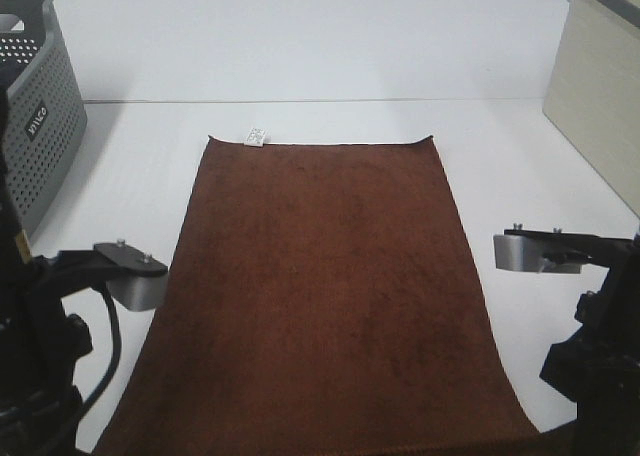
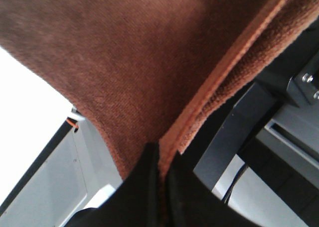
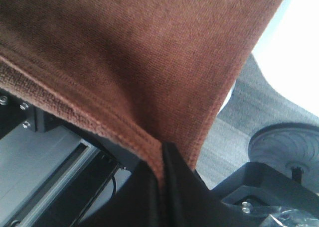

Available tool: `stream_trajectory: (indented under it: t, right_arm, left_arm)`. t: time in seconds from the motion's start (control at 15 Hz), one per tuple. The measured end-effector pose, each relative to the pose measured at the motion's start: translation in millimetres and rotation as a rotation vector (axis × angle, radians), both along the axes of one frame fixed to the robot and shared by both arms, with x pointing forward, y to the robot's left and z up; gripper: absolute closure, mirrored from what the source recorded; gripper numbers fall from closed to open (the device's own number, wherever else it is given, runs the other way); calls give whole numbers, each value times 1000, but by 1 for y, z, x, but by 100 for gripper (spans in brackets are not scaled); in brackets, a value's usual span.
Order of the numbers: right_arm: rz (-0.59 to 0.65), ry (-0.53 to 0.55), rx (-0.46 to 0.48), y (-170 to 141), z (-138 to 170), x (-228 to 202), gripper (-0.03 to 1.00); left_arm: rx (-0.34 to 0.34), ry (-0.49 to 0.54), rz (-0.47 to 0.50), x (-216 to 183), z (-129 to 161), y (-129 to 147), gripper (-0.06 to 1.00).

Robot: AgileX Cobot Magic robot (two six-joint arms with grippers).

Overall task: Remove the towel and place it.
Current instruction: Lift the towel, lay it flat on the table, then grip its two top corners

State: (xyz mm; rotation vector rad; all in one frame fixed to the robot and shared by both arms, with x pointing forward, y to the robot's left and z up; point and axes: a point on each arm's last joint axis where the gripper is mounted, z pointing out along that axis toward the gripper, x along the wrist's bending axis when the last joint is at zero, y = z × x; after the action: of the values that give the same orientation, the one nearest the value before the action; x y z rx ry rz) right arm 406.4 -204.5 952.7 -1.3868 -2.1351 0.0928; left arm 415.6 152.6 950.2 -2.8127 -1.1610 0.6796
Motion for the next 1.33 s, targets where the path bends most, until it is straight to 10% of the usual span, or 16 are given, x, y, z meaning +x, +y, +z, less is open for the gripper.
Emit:
stream_trajectory:
  t: [0.93, 1.07, 1.27, 1.33]
  right_arm:
    - [9, 99, -42, -1, -29, 1, 90]
    - [-4, 98, -31, 0, -29, 1, 73]
    - [-26, 100, -40, 1, -29, 2, 22]
    - [-26, 97, -40, 1, -29, 2, 18]
  left_arm:
    - [49, 167, 58, -2, -34, -25, 90]
    - [27, 150, 84, 0, -35, -28, 67]
    - [4, 145, 138, 1, -35, -32, 0]
    - [3, 146, 140, 1, -35, -32, -2]
